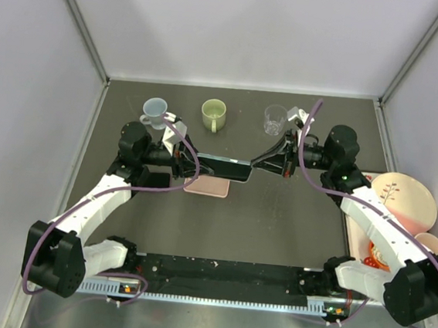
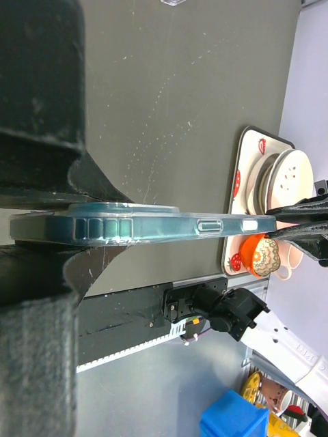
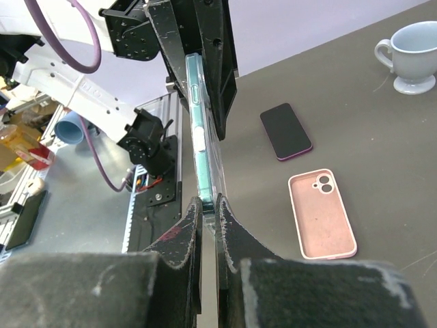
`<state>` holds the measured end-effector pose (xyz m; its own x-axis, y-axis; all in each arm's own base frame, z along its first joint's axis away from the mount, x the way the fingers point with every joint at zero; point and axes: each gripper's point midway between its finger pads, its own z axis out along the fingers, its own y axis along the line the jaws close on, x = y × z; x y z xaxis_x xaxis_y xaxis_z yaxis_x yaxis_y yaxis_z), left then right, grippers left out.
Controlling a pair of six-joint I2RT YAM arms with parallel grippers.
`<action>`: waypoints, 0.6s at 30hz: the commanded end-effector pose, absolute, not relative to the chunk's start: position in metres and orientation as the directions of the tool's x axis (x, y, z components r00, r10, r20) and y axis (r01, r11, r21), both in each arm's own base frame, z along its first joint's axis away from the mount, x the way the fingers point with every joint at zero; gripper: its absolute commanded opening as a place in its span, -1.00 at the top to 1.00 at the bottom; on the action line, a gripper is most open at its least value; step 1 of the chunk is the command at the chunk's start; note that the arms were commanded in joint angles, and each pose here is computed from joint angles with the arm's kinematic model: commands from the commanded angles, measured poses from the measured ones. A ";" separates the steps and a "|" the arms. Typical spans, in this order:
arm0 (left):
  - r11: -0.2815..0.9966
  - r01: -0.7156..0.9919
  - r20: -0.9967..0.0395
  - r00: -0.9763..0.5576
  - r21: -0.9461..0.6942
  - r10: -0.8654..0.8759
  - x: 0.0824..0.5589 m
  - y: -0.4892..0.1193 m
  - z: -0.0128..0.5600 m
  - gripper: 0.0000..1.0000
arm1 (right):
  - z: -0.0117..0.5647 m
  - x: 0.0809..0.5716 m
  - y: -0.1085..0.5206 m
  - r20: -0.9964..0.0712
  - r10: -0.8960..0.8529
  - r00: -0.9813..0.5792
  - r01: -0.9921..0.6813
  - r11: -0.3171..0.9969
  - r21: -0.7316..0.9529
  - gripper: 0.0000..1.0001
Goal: Take the phone out of the phone case
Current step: Remove the phone case from the phone.
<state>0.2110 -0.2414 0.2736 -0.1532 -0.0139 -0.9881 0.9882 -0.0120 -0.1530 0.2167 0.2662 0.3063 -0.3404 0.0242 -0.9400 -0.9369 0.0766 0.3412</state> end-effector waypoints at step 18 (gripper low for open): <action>-0.026 0.998 -0.998 -0.057 -0.056 -0.037 0.210 -0.241 0.286 1.00 | 0.322 0.239 0.260 -0.951 0.080 -0.300 -0.943 0.124 0.308 -0.09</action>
<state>0.2118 -0.2414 0.2728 -0.1550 -0.0142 -0.9878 0.9879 -0.0070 -0.1549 0.2292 0.2630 0.3061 -0.3767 0.0485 -0.9251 -0.9195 0.1017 0.3797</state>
